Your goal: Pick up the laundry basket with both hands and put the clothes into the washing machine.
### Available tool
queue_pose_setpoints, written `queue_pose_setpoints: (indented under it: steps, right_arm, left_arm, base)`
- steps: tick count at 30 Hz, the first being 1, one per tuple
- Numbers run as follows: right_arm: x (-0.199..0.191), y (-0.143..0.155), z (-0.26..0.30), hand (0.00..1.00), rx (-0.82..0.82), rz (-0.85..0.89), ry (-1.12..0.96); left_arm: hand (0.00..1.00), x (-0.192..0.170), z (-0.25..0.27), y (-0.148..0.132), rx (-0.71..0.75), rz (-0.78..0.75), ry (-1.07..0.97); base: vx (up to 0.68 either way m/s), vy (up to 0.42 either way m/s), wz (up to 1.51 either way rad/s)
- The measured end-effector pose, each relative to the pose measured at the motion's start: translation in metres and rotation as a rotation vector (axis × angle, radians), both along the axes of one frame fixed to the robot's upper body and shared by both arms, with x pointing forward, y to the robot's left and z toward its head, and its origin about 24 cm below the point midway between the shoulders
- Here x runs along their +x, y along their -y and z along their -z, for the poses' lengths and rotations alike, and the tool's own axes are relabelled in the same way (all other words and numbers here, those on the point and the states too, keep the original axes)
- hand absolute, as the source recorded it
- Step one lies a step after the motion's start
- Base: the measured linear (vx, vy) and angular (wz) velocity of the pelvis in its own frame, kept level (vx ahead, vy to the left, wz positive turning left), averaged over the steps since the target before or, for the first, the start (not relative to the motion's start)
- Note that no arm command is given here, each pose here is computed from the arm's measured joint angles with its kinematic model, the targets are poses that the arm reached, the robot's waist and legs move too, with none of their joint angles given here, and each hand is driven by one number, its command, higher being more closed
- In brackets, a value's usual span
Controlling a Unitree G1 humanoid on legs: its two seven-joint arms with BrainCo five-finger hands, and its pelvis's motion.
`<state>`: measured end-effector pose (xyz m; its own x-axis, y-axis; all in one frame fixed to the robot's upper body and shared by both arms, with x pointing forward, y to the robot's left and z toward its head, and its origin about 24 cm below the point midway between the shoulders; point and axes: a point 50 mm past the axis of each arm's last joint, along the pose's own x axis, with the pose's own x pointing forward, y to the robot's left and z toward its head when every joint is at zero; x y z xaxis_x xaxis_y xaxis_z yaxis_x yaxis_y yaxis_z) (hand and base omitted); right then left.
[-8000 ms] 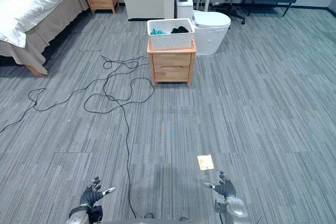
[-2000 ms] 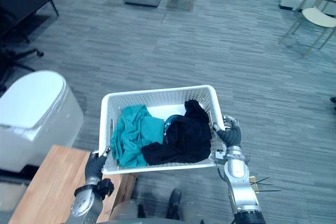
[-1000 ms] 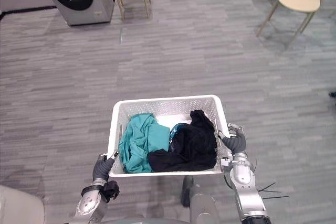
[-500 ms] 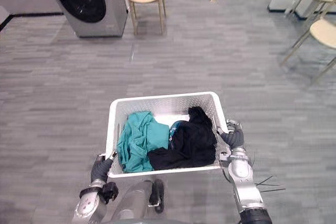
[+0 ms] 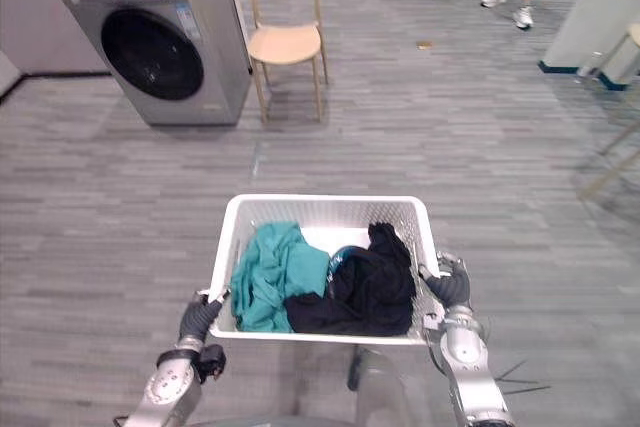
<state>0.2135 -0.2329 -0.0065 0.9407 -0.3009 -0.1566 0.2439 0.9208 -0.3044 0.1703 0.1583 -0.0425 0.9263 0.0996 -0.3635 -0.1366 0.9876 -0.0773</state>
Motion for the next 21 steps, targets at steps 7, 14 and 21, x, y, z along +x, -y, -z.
queue_pose_setpoints:
  steps: [7,14,21]
  right_arm:
    - [0.005,-0.004,-0.019,1.0,0.003,-0.013,0.09]
    - [0.01,-0.008,-0.006,1.0,0.036,0.018,0.046]
    - [0.009,-0.01,0.016,1.0,0.048,0.017,-0.049]
  left_arm:
    - [1.0,-0.002,0.001,-0.001,-0.003,-0.001,0.004]
    - [1.0,-0.001,-0.005,-0.005,0.008,-0.004,0.03]
    - [1.0,-0.012,0.0,-0.008,0.022,-0.002,-0.022]
  base:
    - [0.67,-0.035,-0.12]
    - [0.65,0.27,-0.24]
    - [0.57,0.268,-0.15]
